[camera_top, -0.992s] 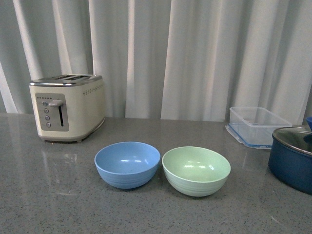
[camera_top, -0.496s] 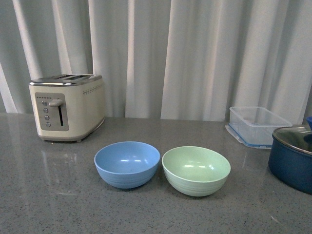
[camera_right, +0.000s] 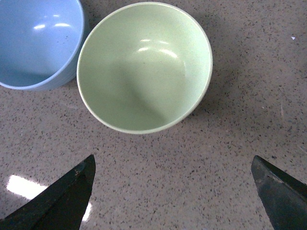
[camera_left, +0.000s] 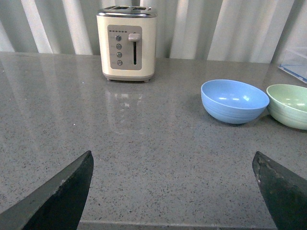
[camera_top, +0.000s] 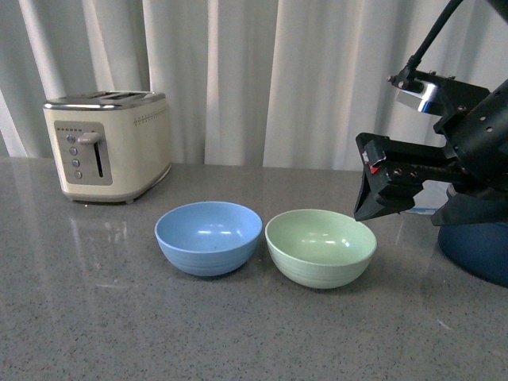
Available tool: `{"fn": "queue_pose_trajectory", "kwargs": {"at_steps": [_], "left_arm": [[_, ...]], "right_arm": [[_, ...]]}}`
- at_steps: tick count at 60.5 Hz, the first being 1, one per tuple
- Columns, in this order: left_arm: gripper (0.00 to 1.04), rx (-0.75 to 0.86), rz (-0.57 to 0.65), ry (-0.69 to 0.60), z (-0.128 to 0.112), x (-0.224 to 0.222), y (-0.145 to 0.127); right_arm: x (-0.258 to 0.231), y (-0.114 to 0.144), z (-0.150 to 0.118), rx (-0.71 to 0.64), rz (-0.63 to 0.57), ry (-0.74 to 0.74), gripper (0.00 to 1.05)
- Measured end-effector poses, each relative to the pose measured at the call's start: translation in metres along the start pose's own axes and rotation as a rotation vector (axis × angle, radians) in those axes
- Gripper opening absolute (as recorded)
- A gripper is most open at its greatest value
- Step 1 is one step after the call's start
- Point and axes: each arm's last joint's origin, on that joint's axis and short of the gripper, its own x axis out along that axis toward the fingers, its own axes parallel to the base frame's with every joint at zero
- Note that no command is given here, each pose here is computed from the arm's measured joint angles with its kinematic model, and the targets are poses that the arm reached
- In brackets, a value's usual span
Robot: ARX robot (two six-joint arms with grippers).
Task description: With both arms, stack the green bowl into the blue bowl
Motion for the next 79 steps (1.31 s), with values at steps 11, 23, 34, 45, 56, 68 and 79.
{"fn": "queue_pose_trajectory", "kwargs": {"at_steps": [11,23,34,45,56,68,79], "left_arm": [[0.98,0.0,0.0,0.0,0.0,0.0,0.0],[0.98,0.0,0.0,0.0,0.0,0.0,0.0],[0.98,0.0,0.0,0.0,0.0,0.0,0.0],[0.98,0.0,0.0,0.0,0.0,0.0,0.0],[0.98,0.0,0.0,0.0,0.0,0.0,0.0],[0.98,0.0,0.0,0.0,0.0,0.0,0.0],[0.98,0.0,0.0,0.0,0.0,0.0,0.0]], "right_arm": [[0.028,-0.002,0.007,0.003,0.008,0.031,0.95],[0.048,-0.004,0.015,0.004,0.021,0.044,0.95],[0.064,-0.007,0.026,-0.004,0.036,0.043,0.95],[0.07,-0.014,0.031,-0.002,0.035,0.042,0.95],[0.076,-0.022,0.031,-0.003,0.036,0.054,0.95],[0.081,-0.029,0.03,0.001,0.034,0.056,0.95],[0.089,-0.032,0.03,-0.001,0.041,0.06,0.95]]}}
